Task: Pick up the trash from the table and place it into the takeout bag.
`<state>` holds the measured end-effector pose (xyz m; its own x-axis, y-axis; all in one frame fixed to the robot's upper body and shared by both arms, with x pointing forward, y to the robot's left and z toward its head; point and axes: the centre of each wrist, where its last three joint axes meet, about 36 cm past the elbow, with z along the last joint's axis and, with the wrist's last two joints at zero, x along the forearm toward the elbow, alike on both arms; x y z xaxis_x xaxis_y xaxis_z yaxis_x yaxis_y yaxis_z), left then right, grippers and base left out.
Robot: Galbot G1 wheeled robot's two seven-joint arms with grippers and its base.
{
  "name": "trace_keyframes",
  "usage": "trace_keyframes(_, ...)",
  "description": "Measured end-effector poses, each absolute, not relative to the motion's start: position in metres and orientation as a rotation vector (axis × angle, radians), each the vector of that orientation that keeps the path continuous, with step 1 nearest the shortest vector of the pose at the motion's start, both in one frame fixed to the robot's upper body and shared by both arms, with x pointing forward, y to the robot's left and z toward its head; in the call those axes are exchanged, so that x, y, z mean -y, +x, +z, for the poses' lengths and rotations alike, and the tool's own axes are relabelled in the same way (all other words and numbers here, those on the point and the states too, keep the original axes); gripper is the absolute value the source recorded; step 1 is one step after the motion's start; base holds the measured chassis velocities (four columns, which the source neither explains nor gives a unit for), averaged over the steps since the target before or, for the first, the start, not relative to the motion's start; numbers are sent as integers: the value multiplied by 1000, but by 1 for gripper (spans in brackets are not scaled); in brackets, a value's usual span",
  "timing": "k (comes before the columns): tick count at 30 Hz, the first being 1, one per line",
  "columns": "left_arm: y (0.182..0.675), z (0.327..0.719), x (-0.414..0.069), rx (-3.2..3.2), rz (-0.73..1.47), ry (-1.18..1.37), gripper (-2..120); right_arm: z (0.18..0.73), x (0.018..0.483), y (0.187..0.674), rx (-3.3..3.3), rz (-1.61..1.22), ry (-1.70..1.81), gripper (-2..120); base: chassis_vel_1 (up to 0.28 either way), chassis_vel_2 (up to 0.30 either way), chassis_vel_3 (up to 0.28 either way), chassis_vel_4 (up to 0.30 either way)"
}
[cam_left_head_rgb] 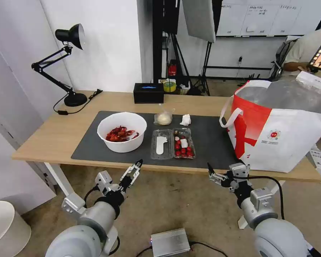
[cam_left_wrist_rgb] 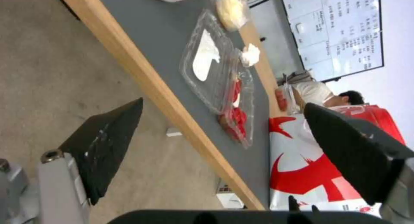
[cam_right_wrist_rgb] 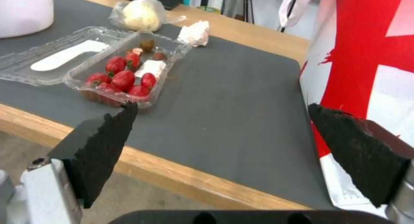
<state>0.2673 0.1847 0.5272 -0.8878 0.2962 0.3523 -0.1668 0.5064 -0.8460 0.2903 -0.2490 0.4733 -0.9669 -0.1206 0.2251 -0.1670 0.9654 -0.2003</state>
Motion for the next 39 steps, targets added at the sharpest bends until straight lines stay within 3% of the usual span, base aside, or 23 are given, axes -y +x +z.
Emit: trace_keyframes(39, 320, 511, -152, 2210, 1382, -193, 100, 464, 244, 284, 2890, 293, 174, 100, 0, 0, 0, 0)
